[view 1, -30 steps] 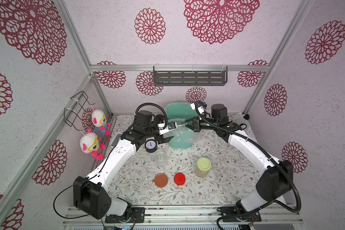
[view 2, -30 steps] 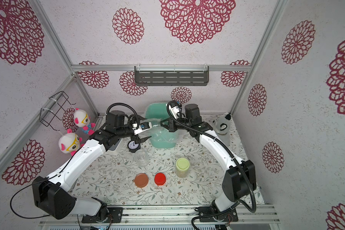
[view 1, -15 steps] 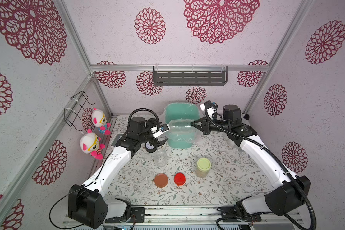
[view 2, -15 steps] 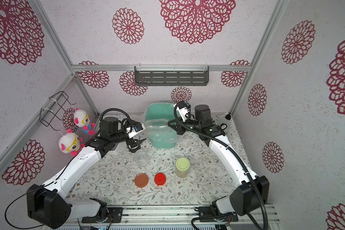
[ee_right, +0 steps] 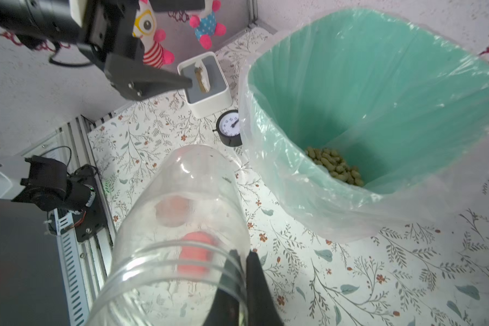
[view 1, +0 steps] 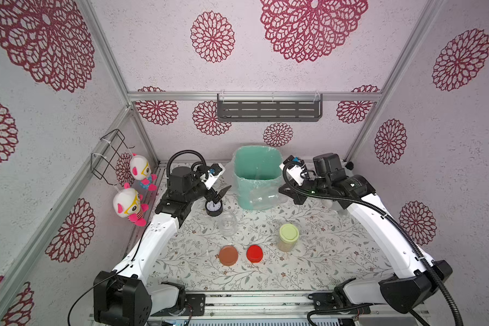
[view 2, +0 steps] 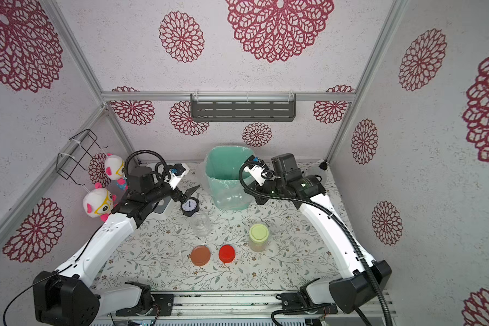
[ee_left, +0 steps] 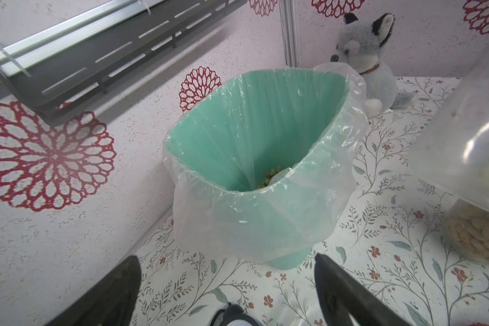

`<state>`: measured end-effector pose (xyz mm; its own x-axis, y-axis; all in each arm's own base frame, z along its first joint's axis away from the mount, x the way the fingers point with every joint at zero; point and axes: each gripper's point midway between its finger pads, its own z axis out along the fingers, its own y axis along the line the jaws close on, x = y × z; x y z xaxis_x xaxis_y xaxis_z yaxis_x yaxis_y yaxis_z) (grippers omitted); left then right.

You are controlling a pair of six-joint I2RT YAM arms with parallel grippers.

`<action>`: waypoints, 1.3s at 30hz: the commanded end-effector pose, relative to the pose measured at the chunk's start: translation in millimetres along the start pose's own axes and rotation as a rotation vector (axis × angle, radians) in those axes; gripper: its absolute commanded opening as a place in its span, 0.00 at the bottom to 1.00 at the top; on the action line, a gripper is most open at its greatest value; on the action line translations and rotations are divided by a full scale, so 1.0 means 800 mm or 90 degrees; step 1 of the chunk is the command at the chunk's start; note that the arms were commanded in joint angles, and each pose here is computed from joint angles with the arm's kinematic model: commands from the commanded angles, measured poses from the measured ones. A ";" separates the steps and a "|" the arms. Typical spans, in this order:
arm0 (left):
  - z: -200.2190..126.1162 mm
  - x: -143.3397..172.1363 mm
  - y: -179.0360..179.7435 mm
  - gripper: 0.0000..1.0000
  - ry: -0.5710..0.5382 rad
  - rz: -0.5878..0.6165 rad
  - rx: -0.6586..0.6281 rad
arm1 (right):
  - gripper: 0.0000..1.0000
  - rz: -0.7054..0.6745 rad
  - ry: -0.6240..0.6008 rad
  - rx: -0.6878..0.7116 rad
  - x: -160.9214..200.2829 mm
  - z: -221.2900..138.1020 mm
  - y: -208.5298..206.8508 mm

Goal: Empty moldy peanuts from jars
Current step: Place the jar at the center of the board.

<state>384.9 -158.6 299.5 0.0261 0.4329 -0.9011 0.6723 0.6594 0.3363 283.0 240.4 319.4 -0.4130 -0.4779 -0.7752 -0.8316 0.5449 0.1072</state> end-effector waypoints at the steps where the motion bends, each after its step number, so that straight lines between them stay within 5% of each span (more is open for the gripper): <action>1: -0.012 -0.007 -0.006 0.98 -0.017 -0.029 0.027 | 0.00 -0.038 0.113 0.058 0.035 0.003 -0.004; 8: -0.025 0.001 0.004 0.97 -0.020 -0.020 -0.015 | 0.00 -0.084 0.254 0.124 0.075 0.047 -0.013; 20: -0.028 0.019 0.017 0.97 0.000 -0.055 -0.070 | 0.00 -0.125 0.382 0.194 0.098 0.140 -0.021; 39: -0.046 0.021 0.033 0.97 0.013 -0.059 -0.099 | 0.00 -0.114 0.389 0.241 0.101 0.208 -0.031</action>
<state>376.3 -115.1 292.0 -0.0546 0.3976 -0.9159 0.5644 0.7690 0.3002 321.7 295.0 138.2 -0.4887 -0.8475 -0.2073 -0.8017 0.5299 -0.2765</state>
